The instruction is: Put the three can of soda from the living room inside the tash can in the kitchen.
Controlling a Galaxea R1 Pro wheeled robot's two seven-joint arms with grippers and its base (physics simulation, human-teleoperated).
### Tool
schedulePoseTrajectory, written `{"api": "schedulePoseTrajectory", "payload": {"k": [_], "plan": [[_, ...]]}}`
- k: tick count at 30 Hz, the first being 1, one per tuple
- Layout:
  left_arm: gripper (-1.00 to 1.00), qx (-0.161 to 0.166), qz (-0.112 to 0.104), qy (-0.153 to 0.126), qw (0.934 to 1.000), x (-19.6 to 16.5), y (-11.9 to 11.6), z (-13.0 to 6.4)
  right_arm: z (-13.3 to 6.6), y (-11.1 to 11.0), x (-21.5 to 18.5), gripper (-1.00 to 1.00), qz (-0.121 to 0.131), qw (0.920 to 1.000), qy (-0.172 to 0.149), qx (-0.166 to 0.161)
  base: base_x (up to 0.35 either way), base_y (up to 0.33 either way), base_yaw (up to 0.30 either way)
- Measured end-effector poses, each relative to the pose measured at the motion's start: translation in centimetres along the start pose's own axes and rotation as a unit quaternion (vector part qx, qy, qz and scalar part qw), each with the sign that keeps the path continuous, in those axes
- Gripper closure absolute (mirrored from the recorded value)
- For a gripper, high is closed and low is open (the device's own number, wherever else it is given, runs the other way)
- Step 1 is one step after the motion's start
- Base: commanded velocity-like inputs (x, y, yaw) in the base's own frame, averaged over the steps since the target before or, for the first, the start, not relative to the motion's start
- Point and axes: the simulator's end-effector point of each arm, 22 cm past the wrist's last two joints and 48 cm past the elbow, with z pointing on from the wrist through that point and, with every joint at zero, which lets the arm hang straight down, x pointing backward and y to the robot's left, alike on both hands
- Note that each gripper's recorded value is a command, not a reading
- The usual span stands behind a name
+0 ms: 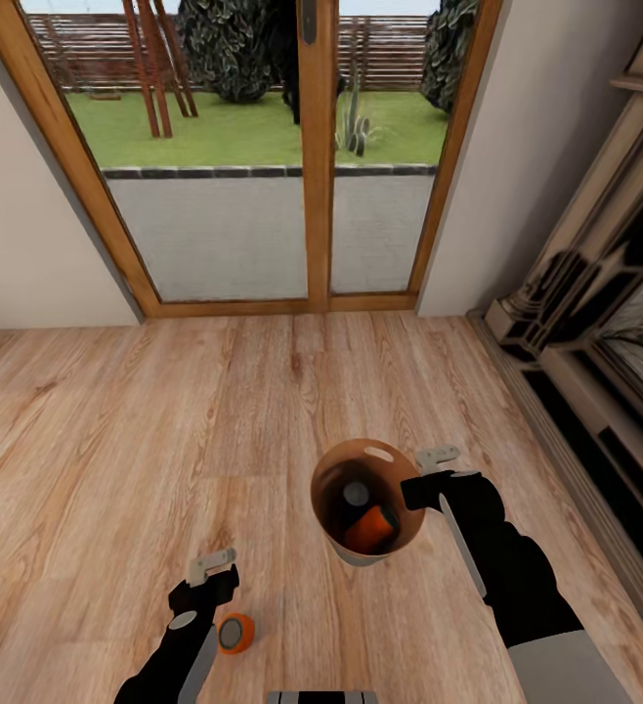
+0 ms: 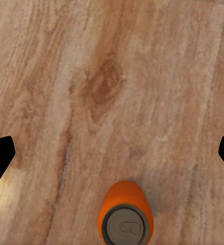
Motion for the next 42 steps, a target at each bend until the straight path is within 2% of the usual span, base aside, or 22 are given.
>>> {"api": "schedulePoseTrajectory", "payload": {"k": [12,23,42], "plan": [[-1.00,0.002,0.000,0.001,1.0000,0.1,-0.2,0.0,0.0,-0.1,0.0,1.00,-0.001,1.0000,0.000,0.002,0.001,0.000,0.000],[-1.00,0.003,0.000,0.001,1.0000,1.7,-0.2,1.7,1.9,0.1,1.4,1.00,-0.001,1.0000,0.000,0.002,0.000,0.000,0.000],[-1.00,0.001,0.002,0.009,1.0000,2.6,-0.1,2.1,2.6,0.2,2.1,1.00,-0.001,1.0000,0.008,0.000,0.000,0.000,0.000]]}}
